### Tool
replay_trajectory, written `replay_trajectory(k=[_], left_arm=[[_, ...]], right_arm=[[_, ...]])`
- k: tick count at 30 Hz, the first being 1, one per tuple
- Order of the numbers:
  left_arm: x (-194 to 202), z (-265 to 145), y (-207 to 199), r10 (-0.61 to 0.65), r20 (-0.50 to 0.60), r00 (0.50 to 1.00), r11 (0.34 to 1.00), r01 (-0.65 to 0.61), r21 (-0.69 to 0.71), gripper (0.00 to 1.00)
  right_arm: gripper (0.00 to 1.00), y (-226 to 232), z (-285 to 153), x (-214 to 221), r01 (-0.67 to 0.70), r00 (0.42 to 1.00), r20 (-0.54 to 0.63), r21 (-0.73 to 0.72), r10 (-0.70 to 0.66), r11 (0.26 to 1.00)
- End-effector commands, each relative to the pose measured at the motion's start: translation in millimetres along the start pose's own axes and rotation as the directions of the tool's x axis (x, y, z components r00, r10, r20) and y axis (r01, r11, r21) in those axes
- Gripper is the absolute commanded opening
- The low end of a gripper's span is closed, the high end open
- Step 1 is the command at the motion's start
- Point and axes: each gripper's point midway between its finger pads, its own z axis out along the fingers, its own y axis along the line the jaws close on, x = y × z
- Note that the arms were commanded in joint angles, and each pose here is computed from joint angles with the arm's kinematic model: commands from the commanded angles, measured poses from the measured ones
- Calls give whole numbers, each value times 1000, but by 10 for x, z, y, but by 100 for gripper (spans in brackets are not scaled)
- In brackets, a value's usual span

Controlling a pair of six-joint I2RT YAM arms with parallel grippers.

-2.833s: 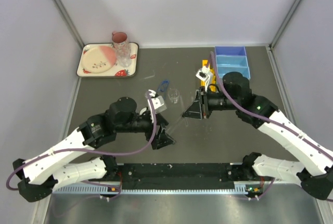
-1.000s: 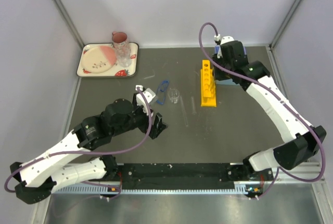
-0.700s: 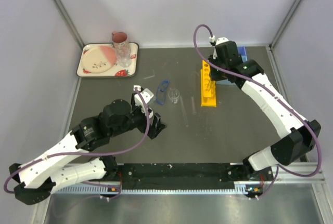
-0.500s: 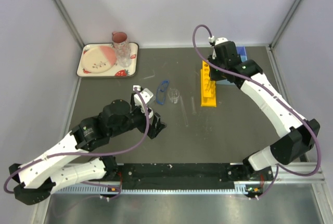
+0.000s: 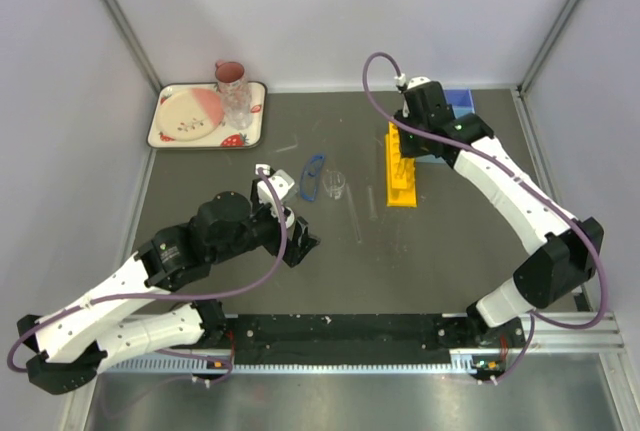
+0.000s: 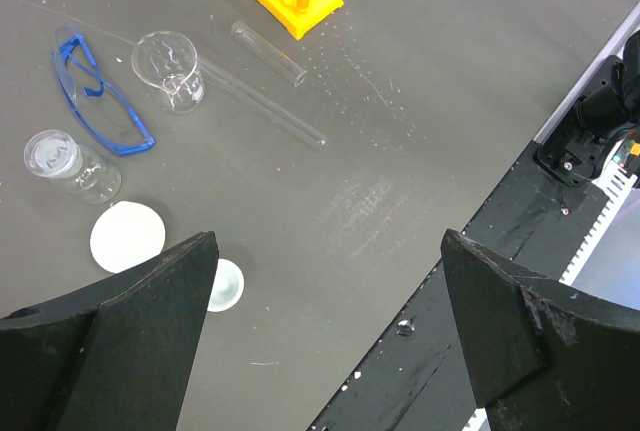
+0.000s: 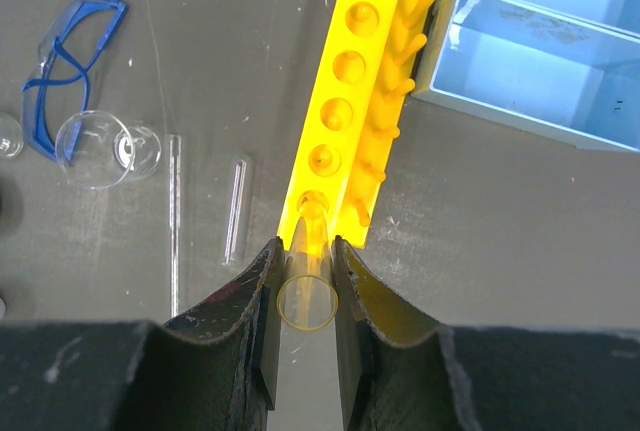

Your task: Organize the chemistry lab equipment

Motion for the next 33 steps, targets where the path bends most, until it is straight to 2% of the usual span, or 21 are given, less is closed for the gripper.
replay_trajectory(k=[1,10,23,33], left_arm=[[-39,9,12,10,27,1000,1000,-10,-4,99],[-19,4,1,7,29,1000,1000,-7,4,99],[-10,-4,1,3,30,1000,1000,-3,6,99],[-23,-19,-3,2,37,999,1000,-3,9,99]], right_arm=[[10,44,25,10,-9,1000,17,9,8,1000],[10,63,185,284,-4,1000,-30,26,5,1000],[10,100,249,387,4,999,-44,25,-3,1000],[20,103,262,428,5,999,-49,27,-4,1000]])
